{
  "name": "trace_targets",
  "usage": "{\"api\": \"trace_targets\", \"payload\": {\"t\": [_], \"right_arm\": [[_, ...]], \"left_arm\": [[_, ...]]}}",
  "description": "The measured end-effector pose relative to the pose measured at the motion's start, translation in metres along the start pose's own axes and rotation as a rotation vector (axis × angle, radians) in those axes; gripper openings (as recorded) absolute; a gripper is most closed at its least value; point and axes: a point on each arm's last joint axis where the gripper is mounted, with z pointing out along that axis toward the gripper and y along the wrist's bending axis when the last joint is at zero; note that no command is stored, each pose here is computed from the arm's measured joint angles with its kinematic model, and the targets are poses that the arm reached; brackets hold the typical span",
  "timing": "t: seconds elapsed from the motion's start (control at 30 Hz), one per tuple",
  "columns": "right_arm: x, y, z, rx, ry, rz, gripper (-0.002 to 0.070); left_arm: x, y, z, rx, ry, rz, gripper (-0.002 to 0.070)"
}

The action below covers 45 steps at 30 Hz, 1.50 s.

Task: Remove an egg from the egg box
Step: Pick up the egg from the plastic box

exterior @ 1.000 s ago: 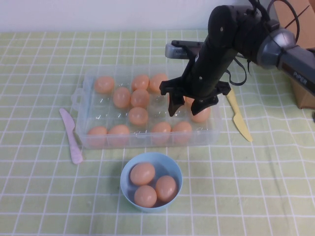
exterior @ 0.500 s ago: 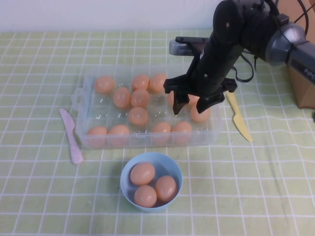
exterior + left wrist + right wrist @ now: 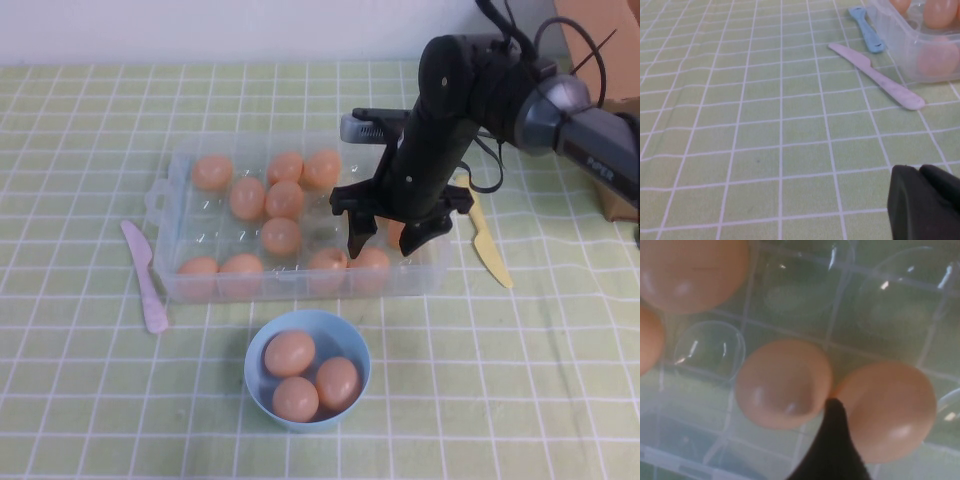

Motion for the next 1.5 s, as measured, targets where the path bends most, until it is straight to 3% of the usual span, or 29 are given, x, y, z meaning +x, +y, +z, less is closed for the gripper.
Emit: {"api": "trace_targets", "payload": {"t": [1.17, 1.5], "right_arm": [[-0.001, -0.001, 0.024, -0.026, 0.037, 0.017, 0.0494], [-0.003, -0.001, 0.024, -0.036, 0.025, 0.016, 0.0402]], "left_arm": [[0.0, 0.0, 0.0, 0.0, 0.0, 0.0, -0.0004], [0.0, 0.0, 0.0, 0.0, 0.0, 0.0, -0.0004]]}}
